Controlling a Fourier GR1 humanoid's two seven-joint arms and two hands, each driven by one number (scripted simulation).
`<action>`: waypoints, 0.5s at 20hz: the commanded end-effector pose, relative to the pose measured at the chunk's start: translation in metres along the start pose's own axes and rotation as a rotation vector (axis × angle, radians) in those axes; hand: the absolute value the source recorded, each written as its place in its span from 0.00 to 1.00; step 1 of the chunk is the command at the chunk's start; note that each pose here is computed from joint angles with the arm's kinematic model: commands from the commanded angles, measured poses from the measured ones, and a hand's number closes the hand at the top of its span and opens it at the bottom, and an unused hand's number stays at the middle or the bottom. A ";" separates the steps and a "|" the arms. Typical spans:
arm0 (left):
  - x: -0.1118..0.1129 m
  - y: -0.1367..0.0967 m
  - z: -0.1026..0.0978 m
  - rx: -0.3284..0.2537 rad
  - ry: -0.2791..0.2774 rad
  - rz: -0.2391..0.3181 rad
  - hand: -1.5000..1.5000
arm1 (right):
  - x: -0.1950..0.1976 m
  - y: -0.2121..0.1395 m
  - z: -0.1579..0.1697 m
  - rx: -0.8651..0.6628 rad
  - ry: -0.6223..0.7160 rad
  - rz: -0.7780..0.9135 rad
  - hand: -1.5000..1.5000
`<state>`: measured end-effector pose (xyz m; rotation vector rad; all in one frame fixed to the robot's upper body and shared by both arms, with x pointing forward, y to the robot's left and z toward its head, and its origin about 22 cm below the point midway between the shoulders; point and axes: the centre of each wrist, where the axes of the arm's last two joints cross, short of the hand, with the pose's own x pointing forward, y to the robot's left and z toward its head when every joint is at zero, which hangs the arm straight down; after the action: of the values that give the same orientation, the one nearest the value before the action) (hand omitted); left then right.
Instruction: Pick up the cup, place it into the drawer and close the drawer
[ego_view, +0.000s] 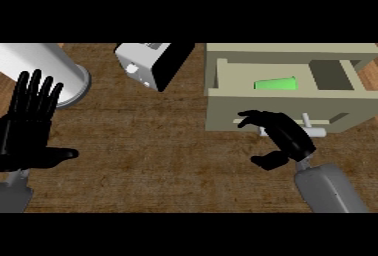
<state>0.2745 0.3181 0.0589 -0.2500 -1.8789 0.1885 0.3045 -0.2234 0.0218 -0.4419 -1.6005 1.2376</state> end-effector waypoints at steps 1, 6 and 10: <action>-0.001 0.011 -0.007 -0.005 0.011 0.005 0.00 | -0.011 0.016 -0.030 0.043 0.007 0.034 0.00; 0.004 0.015 0.013 0.006 0.002 0.012 0.00 | -0.023 0.026 -0.063 0.041 0.046 0.000 0.00; 0.007 0.043 0.016 -0.025 -0.005 0.020 0.00 | -0.049 0.013 -0.068 0.044 0.048 -0.050 0.00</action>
<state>0.2689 0.3402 0.0481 -0.2664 -1.8819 0.1949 0.3637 -0.2221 -0.0108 -0.4347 -1.5428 1.2397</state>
